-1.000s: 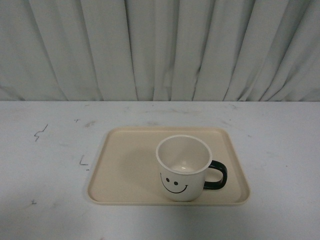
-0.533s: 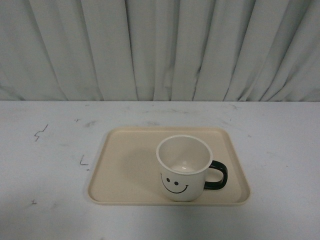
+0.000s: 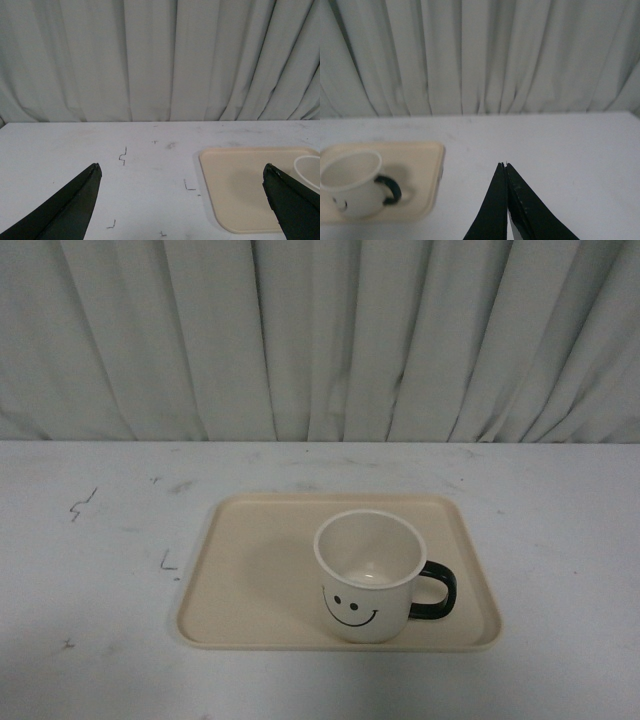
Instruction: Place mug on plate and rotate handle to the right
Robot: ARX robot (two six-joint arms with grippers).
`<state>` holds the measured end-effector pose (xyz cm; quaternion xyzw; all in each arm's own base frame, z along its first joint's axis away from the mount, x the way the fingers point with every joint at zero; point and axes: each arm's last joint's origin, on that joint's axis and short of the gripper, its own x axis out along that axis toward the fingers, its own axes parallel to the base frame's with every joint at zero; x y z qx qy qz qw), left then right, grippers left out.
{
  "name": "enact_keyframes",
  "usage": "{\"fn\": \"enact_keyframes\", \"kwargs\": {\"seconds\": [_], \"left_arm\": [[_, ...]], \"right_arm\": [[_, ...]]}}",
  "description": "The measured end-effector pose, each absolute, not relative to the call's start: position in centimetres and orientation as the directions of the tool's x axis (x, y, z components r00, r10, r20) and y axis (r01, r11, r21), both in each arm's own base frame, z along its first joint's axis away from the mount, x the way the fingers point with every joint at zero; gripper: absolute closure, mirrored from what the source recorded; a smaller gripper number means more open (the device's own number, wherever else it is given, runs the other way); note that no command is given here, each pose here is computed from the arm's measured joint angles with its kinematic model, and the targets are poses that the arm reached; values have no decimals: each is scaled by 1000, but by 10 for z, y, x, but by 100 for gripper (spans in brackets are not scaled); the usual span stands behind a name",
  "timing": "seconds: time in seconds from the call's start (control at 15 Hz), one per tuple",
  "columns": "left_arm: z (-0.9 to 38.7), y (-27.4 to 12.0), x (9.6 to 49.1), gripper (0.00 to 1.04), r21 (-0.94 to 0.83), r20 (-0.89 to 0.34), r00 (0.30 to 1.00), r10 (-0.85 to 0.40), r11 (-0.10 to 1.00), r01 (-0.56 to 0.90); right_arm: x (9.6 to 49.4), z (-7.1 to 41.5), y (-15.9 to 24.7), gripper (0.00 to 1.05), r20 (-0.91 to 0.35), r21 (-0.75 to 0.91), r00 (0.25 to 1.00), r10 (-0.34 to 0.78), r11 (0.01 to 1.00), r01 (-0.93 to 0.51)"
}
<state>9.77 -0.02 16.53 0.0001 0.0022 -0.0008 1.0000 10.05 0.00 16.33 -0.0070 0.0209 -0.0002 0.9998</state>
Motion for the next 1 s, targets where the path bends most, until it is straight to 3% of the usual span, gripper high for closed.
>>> {"fn": "enact_keyframes", "kwargs": {"seconds": [0.07, 0.27, 0.8, 1.0], "left_arm": [[165, 0, 98, 7, 0, -5, 1000, -2, 1000, 2], [165, 0, 98, 7, 0, -4, 1000, -2, 1000, 2], [165, 0, 98, 7, 0, -4, 1000, -2, 1000, 2], [165, 0, 98, 7, 0, -4, 1000, -2, 1000, 2]], "right_arm": [[97, 169, 0, 103, 23, -13, 1000, 0, 1000, 1], [97, 167, 0, 102, 2, -12, 1000, -1, 1000, 1], [97, 167, 0, 4, 3, -10, 1000, 0, 1000, 0], [97, 167, 0, 6, 3, -10, 1000, 0, 1000, 0]]}}
